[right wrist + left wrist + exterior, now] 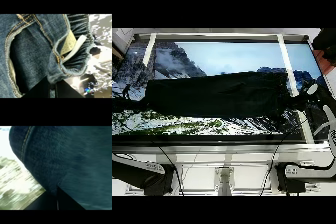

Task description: Fold the clothes and pants, and hang the long-sleeved shirts on hangers.

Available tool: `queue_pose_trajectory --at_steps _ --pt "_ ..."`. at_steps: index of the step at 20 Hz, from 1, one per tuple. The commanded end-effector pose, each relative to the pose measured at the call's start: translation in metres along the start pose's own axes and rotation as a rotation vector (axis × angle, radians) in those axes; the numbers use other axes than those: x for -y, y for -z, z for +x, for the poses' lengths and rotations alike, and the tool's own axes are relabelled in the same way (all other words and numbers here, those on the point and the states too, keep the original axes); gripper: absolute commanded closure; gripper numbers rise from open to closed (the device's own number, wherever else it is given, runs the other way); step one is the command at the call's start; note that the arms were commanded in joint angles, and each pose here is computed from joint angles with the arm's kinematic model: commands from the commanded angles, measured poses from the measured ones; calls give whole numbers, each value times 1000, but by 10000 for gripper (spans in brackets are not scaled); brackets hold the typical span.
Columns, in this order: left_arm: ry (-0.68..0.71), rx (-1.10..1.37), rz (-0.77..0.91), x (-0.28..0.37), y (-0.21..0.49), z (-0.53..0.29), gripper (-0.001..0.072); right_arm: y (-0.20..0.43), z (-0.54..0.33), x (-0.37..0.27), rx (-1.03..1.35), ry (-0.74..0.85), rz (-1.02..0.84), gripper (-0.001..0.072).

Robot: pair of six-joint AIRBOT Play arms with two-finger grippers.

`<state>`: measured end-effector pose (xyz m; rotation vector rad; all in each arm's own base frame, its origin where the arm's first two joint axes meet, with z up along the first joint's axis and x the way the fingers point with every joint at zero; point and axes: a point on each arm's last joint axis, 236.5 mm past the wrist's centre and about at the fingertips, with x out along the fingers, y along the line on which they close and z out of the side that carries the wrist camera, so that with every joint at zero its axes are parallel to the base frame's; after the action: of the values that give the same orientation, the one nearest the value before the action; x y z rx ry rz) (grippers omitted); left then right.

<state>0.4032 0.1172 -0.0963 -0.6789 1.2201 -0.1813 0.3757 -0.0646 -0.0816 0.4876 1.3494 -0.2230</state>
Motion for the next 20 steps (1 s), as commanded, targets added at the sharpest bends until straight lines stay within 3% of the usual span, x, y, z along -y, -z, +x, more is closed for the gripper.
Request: queue_pose_trajectory --at_steps 1,5,7,11,13,14,20 --pt "37 53 9 24 -12 -15 684 1 0 0 -6 0 -2 686" --pt "-436 -12 111 -20 16 -102 683 7 0 0 -29 2 -2 686" --pt "-572 21 151 -14 17 -139 682 13 -1 0 -57 4 -2 686" --pt "-619 -226 157 -5 68 -136 649 29 -2 3 -123 13 -29 686" --pt "-591 -351 121 -10 89 -123 451 34 -3 4 -144 16 -38 686" --pt "-583 -391 96 -15 95 -118 419 36 -4 4 -155 17 -50 686" --pt "-612 -272 21 -56 73 -119 419 40 -16 20 -163 84 -102 687"
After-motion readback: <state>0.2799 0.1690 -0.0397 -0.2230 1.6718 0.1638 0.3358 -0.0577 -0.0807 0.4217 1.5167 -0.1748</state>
